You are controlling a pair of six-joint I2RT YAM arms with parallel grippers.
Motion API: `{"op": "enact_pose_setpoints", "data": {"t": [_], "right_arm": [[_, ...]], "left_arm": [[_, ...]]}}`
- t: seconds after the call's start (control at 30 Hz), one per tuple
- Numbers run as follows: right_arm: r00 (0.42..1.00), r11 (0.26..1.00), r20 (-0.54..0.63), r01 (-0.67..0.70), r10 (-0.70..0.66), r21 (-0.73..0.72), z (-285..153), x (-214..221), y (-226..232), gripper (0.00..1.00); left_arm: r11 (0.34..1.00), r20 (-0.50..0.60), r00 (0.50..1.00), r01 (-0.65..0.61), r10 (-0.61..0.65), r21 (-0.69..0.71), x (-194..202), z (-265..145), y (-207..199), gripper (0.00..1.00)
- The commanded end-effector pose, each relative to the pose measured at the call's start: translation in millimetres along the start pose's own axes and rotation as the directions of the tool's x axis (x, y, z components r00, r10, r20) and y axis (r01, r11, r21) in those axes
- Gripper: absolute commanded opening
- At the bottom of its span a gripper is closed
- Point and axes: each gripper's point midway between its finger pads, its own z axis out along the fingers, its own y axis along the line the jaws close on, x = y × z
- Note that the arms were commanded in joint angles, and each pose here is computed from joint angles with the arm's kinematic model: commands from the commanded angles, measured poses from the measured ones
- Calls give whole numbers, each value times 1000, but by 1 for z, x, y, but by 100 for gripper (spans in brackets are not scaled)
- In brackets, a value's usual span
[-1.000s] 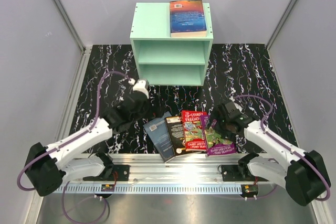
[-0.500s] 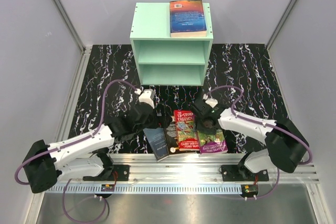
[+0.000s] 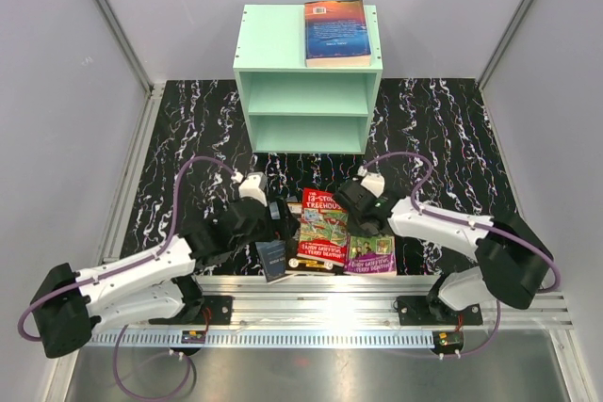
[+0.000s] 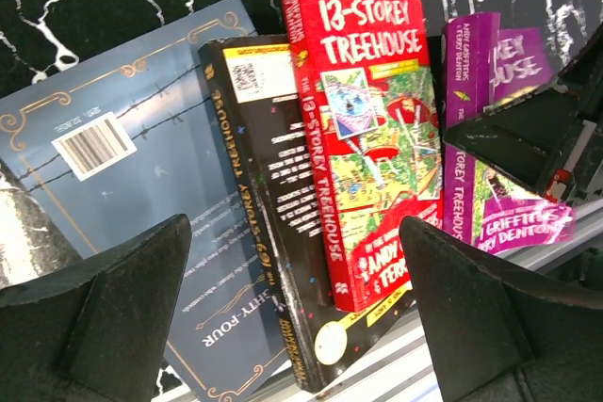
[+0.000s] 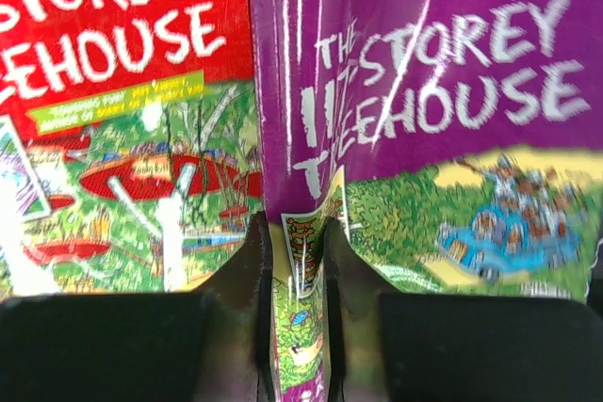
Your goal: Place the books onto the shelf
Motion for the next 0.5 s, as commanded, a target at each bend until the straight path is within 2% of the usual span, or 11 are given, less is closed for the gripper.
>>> {"op": "enact_pose_setpoints", "data": {"t": [0.0, 0.07, 0.13, 0.17, 0.2, 0.23, 0.33, 0.47], "right_arm": [[987, 998, -147, -66, 63, -18, -11, 42, 2, 0], [992, 993, -97, -89, 81, -83, -37, 25, 11, 0], [993, 981, -63, -110, 102, -157, -63, 10, 20, 0], [992, 975, -64, -116, 106, -191, -70, 7, 26, 0], [992, 960, -49, -128, 119, -249, -82, 0, 34, 0], [991, 952, -44, -135, 127, -277, -87, -3, 38, 0], [989, 928, -39, -148, 143, -343, -93, -9, 52, 0], [991, 919, -38, -135, 130, -371, -93, -15, 68, 0]], "left_arm": [[996, 55, 998, 29, -34, 88, -17, -1, -26, 95], [990, 48, 999, 11, -18, 143, -13, -1, -38, 95], [958, 65, 998, 5, -24, 285, -16, -4, -67, 95], [949, 48, 999, 1, -17, 316, -3, -2, -67, 95], [908, 76, 996, 5, -41, 420, -10, -8, -89, 96], [887, 74, 996, 0, -39, 462, -3, -11, -97, 96], [851, 80, 996, -22, -24, 524, 10, -13, -114, 96], [836, 49, 998, -61, 41, 545, 39, -4, -127, 96]]}}
